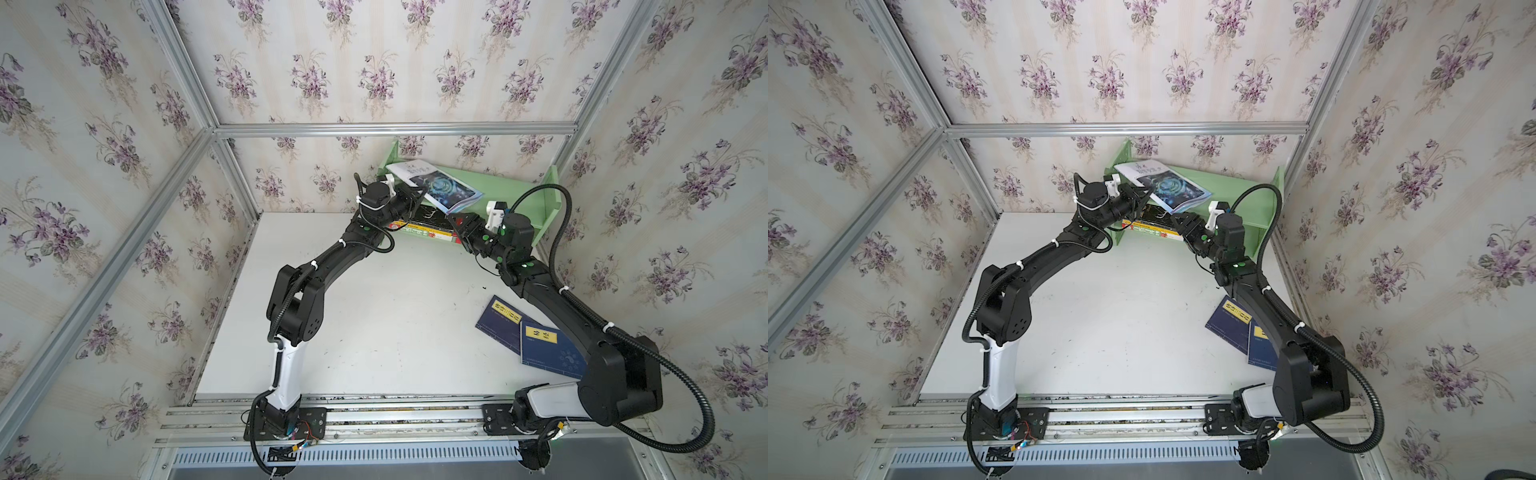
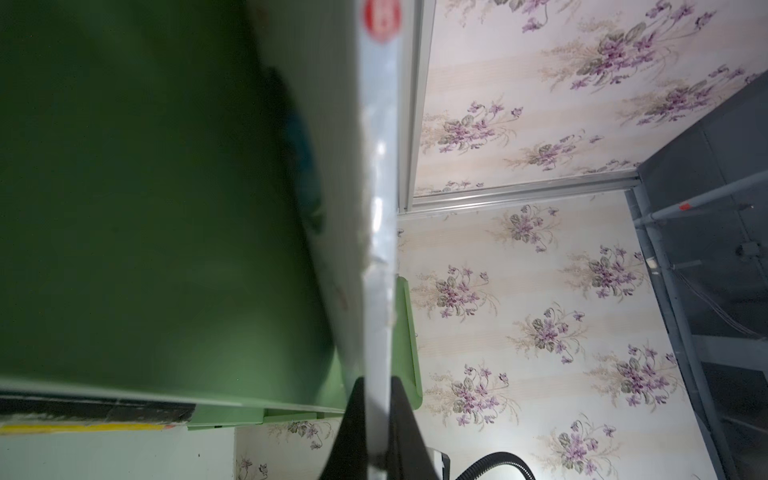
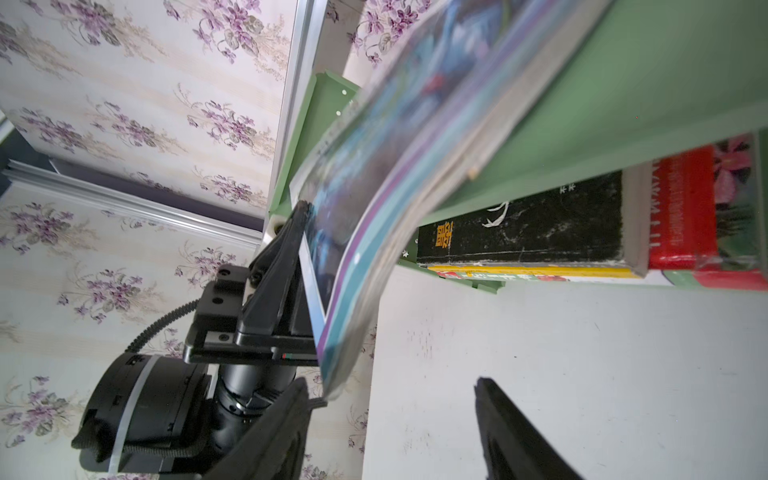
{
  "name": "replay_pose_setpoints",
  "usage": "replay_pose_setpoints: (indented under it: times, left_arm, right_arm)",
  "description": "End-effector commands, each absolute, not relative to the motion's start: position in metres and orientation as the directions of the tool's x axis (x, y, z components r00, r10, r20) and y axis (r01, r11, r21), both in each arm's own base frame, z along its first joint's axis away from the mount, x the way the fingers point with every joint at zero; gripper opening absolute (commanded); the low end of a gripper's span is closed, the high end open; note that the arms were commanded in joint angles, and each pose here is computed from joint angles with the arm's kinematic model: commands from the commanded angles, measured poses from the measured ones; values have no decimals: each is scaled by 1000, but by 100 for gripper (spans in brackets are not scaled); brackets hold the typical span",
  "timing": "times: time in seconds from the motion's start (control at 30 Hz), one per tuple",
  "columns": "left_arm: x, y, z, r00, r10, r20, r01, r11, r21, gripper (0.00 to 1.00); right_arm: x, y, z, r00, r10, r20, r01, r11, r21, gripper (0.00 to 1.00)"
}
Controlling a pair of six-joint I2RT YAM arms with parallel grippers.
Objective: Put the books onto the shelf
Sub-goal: 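Lower the magazine onto the top shelf tier with both grippers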
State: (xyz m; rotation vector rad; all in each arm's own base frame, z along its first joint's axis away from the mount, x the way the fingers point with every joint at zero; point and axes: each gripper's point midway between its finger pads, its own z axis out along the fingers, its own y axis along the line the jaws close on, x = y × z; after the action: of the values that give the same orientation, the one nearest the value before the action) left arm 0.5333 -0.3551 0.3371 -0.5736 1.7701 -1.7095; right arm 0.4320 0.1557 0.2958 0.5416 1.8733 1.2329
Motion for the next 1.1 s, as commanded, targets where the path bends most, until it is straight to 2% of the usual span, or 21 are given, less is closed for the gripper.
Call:
replay_pose_setpoints:
  times: [0.0, 0.23, 0.47, 0.57, 0.63, 0.67, 0.7, 0.8, 0.93, 1.07]
  left_arm:
    - [533, -349, 336, -691, -715, -100, 75, 67, -995, 9]
    - [535, -352, 315, -689, -724, -34, -5, 52, -999, 10]
    - [537, -355, 311, -690, -724, -1, -33, 34, -999, 10]
    - [539, -357, 310, -693, -721, 11, -41, 24, -999, 12]
    - [538, -358, 313, -705, -709, 13, -36, 17, -999, 24]
    - [538, -358, 314, -711, -704, 9, -32, 18, -999, 34]
    - [538, -357, 316, -717, -697, -4, -20, 26, -999, 48]
    - [536, -347, 320, -743, -667, -55, 10, 70, -997, 72]
    - [520, -315, 322, -756, -642, -127, 40, 148, -988, 83]
    - [495, -282, 322, -762, -606, -228, 84, 257, -963, 88]
  right_arm:
    - [442, 156, 315, -535, 760, -368, -129, 357, 925, 65]
    - [461, 163, 315, -540, 784, -306, -162, 260, 952, 59]
    - [469, 170, 309, -564, 778, -278, -150, 234, 960, 35]
    - [473, 169, 310, -560, 783, -272, -148, 229, 962, 19]
    - [477, 167, 314, -567, 778, -271, -153, 223, 963, 12]
    - [480, 165, 316, -569, 777, -271, -156, 221, 963, 8]
    - [482, 161, 319, -573, 774, -270, -158, 219, 963, 7]
    - [487, 146, 329, -586, 763, -273, -158, 223, 962, 3]
    - [485, 137, 337, -660, 692, -292, -148, 261, 954, 3]
    - [482, 136, 340, -738, 602, -305, -150, 294, 944, 2]
